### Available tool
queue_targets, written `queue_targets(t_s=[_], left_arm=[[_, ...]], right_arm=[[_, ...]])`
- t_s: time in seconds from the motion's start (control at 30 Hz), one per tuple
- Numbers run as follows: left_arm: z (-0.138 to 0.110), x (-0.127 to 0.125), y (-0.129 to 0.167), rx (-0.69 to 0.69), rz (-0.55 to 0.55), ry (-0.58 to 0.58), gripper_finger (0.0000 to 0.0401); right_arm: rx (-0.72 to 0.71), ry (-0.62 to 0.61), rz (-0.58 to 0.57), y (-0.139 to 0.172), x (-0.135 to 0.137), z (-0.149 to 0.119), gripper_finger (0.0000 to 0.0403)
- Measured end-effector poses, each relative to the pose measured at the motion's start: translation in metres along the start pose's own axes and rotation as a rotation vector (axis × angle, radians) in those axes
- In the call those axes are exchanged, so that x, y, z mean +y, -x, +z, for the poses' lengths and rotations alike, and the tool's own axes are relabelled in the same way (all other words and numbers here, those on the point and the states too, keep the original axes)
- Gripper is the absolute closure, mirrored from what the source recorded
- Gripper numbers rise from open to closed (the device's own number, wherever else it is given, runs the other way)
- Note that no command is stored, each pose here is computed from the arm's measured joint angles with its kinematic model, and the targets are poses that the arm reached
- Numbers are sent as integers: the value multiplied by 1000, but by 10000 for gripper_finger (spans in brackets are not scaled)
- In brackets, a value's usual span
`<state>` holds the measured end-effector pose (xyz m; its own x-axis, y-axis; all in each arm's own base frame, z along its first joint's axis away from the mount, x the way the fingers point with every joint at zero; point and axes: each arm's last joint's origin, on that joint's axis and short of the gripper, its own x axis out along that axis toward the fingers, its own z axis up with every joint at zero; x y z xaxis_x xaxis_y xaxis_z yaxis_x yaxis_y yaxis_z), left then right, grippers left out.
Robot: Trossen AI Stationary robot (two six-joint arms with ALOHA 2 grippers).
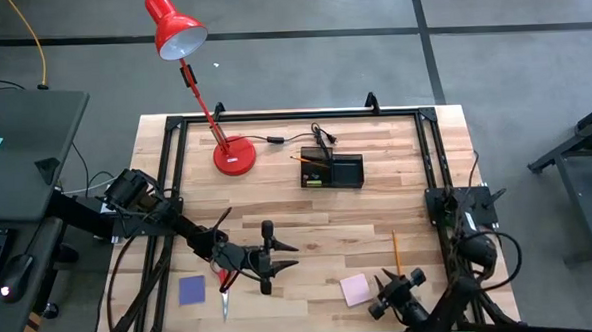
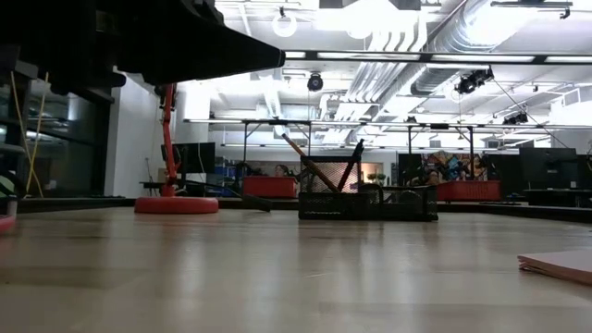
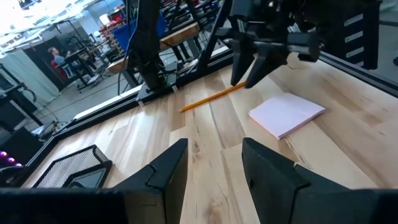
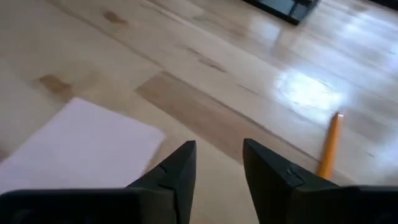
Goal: Pick and place office supplies into organizer
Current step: Put the orange pencil into the desk organizer
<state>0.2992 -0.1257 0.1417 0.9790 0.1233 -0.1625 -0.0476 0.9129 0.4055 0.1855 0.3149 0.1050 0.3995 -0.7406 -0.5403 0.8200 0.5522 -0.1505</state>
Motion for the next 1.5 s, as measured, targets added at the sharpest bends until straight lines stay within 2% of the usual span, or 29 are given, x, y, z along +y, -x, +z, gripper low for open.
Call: queue_targets(t_s=[0.17, 0.43, 0.53, 0.73, 0.8, 0.93, 1.0, 1.1, 1.17, 1.33, 1.5], left_arm=[[-1, 0, 0, 8, -3, 16, 258], [-1, 0, 0, 5, -8, 36, 258], [-1, -1, 0, 5, -15, 35, 258], [-2, -1, 0, 11, -17, 31, 258], [-2, -1, 0, 13, -18, 29, 258], [-2, -1, 0, 14, -18, 28, 258], [-2, -1, 0, 19, -19, 25, 258], [-3, -1, 0, 26, -22, 20, 258], [-3, -1, 0, 27, -22, 20, 258], [-3, -1, 0, 27, -21, 20, 258], [-4, -2, 0, 32, -23, 17, 258]], right_arm=[[35, 17, -62, -2, -2, 1, 290], [-71, 69, -52, -23, -6, 10, 290], [-51, 72, -84, -29, -8, 18, 288], [-47, 38, -72, -27, -35, 45, 287], [-100, 4, -2, -28, -47, 55, 282], [-254, -121, 251, -33, -70, 65, 270], [-284, -148, 307, -38, -82, 64, 268], [-416, -152, 429, -47, -97, 58, 268], [-466, -150, 466, -55, -103, 52, 270], [-280, -205, 352, -78, -112, 34, 270], [-80, -290, 259, -82, -116, 32, 278]])
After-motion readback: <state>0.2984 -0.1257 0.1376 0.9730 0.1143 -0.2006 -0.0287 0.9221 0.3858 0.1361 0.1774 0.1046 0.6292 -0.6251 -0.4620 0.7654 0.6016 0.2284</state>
